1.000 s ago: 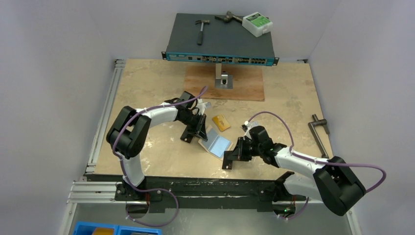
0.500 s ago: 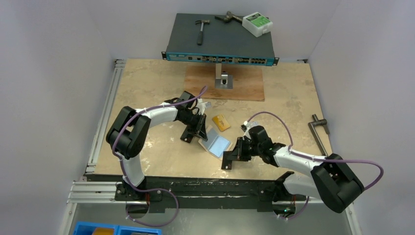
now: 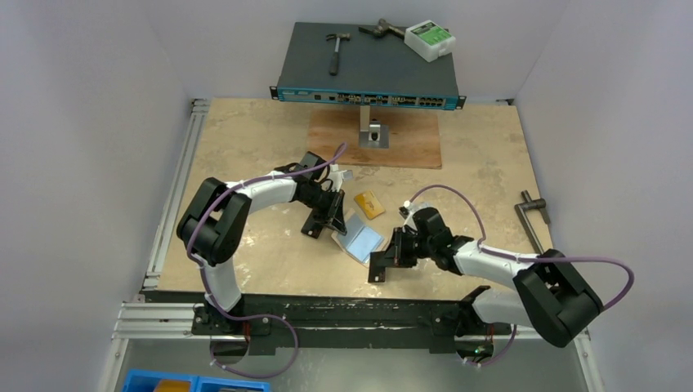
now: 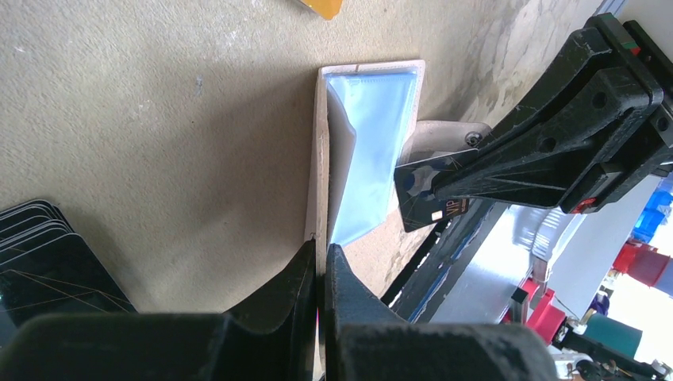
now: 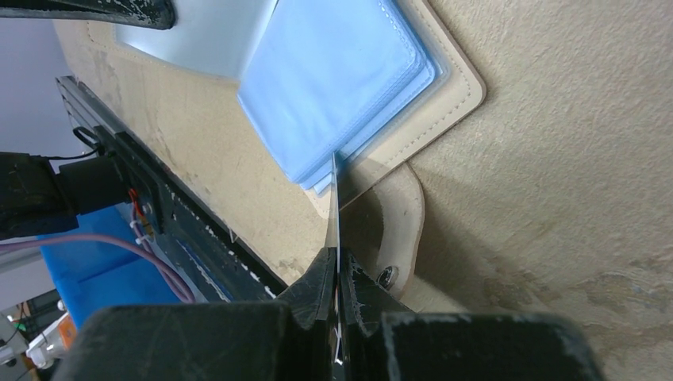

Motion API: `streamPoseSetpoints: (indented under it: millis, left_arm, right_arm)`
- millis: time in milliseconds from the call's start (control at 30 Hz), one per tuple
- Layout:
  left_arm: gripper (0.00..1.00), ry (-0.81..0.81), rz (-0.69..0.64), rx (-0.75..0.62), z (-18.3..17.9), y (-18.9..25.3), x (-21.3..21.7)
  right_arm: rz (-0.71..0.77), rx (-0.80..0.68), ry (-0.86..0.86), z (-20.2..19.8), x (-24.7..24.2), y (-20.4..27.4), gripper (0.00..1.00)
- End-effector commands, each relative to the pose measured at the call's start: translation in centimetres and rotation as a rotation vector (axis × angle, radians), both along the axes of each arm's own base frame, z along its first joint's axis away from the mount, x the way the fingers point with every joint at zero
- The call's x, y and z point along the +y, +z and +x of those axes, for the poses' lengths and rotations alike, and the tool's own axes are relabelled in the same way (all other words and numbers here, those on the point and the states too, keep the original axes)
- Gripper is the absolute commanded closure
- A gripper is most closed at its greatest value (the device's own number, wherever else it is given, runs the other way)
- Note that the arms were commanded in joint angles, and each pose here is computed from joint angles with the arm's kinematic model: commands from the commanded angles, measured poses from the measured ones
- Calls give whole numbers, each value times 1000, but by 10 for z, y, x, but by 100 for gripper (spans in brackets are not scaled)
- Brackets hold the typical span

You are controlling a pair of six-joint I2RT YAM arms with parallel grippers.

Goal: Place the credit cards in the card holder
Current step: Open the card holder at the center of the board.

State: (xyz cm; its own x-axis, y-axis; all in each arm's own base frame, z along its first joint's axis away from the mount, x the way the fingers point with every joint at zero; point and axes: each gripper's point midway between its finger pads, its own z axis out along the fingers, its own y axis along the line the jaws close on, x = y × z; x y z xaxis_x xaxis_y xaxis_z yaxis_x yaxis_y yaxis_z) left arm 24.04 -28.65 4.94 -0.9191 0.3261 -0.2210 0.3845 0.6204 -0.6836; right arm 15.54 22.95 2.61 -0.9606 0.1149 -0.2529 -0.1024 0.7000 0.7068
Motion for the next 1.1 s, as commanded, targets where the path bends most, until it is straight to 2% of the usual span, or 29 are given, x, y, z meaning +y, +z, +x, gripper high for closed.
streamPoseSetpoints:
  millis: [0, 900, 1067]
  left_arm:
    - [97, -27, -37, -60, 5, 18, -7]
    - [97, -35, -38, -62, 5, 19, -8]
    - [87, -37, -42, -46, 5, 22, -10]
  right_arm:
    - [-5, -78, -9, 20, 5, 10, 100]
    - [22, -138, 5, 43, 19, 31, 100]
    - [50, -157, 23, 55, 31, 40, 100]
